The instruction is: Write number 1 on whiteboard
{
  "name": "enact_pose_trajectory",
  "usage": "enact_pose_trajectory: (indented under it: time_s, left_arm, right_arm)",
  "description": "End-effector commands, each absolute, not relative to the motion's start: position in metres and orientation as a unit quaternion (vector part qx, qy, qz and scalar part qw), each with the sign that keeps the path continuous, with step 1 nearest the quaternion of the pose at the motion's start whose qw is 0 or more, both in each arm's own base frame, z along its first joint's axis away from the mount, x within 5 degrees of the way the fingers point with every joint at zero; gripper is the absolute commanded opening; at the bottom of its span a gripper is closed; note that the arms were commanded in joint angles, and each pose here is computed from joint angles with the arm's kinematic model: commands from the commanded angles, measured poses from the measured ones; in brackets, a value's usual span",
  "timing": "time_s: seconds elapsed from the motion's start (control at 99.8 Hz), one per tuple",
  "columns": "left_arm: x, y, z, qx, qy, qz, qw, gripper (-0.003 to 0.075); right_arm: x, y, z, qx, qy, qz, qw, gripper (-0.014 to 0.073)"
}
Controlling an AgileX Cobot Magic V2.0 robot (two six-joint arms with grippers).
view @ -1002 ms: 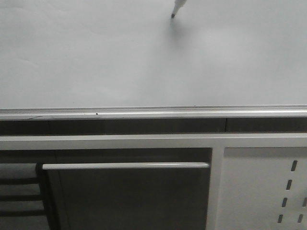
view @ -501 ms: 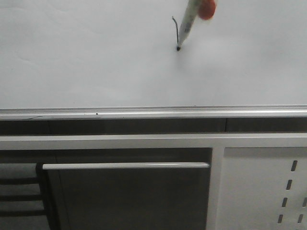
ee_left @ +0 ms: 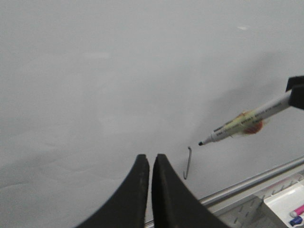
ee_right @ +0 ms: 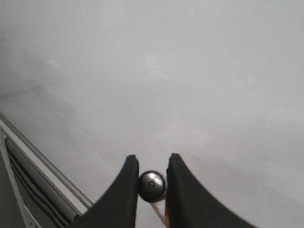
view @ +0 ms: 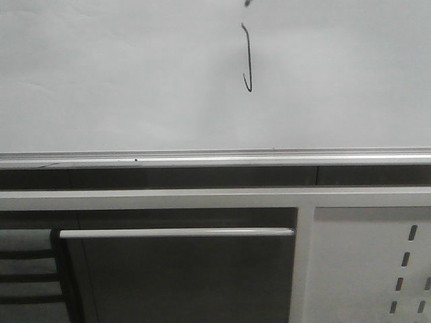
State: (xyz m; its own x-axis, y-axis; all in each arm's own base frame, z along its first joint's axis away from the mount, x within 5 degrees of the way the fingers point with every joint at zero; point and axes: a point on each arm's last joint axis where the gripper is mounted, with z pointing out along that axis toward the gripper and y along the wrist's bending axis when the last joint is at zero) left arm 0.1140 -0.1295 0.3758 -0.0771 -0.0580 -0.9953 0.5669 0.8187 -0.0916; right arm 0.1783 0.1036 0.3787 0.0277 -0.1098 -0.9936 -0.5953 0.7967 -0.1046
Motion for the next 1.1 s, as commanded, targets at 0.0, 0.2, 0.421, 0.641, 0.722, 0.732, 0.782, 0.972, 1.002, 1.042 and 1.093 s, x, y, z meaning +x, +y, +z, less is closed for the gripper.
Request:
enact_pose_trajectory:
  time_s: [0.0,0.2,0.421,0.641,0.722,0.732,0.782,0.972,1.002,1.042,1.093]
  left_arm:
    - [0.109,-0.139,0.386,0.229,0.664,-0.262,0.662,-0.0018]
    - [0.106,-0.158,0.377,0.282,0.660,-0.293,0.632,0.0116]
    - [0.102,-0.177,0.368,0.335,0.653,-0.327,0.595,0.0315]
    - [0.103,-0.204,0.345,0.401,0.655,-0.335,0.546,0.0325]
    - [0.104,-0.210,0.339,0.413,0.658,-0.331,0.536,0.0325]
    - [0.104,-0.210,0.338,0.414,0.658,-0.330,0.535,0.0325]
    - [0.104,-0.212,0.337,0.420,0.657,-0.330,0.532,0.0325]
    - [0.105,-0.215,0.334,0.432,0.654,-0.324,0.530,0.0325]
    - [0.105,-0.214,0.334,0.432,0.654,-0.319,0.533,0.0325]
    - [0.106,-0.214,0.334,0.430,0.655,-0.316,0.535,0.0324]
    - [0.107,-0.213,0.334,0.429,0.655,-0.309,0.540,0.0324]
  right_arm:
    - [0.162,0.099,0.402,-0.237,0.646,0.225,0.690,-0.0064]
    - [0.148,0.108,0.399,-0.279,0.650,0.290,0.644,-0.0064]
    - [0.142,0.118,0.382,-0.339,0.684,0.322,0.560,-0.0063]
    - [0.137,0.121,0.380,-0.352,0.686,0.345,0.536,-0.0064]
    - [0.137,0.121,0.380,-0.352,0.686,0.346,0.535,-0.0064]
    - [0.137,0.121,0.380,-0.352,0.686,0.346,0.535,-0.0064]
    - [0.137,0.121,0.380,-0.352,0.686,0.346,0.535,-0.0064]
    - [0.136,0.121,0.379,-0.357,0.685,0.350,0.530,-0.0064]
    - [0.136,0.121,0.379,-0.357,0.685,0.350,0.530,-0.0064]
    - [0.136,0.121,0.379,-0.357,0.685,0.350,0.530,-0.0064]
    - [0.136,0.121,0.379,-0.357,0.685,0.350,0.530,-0.0064]
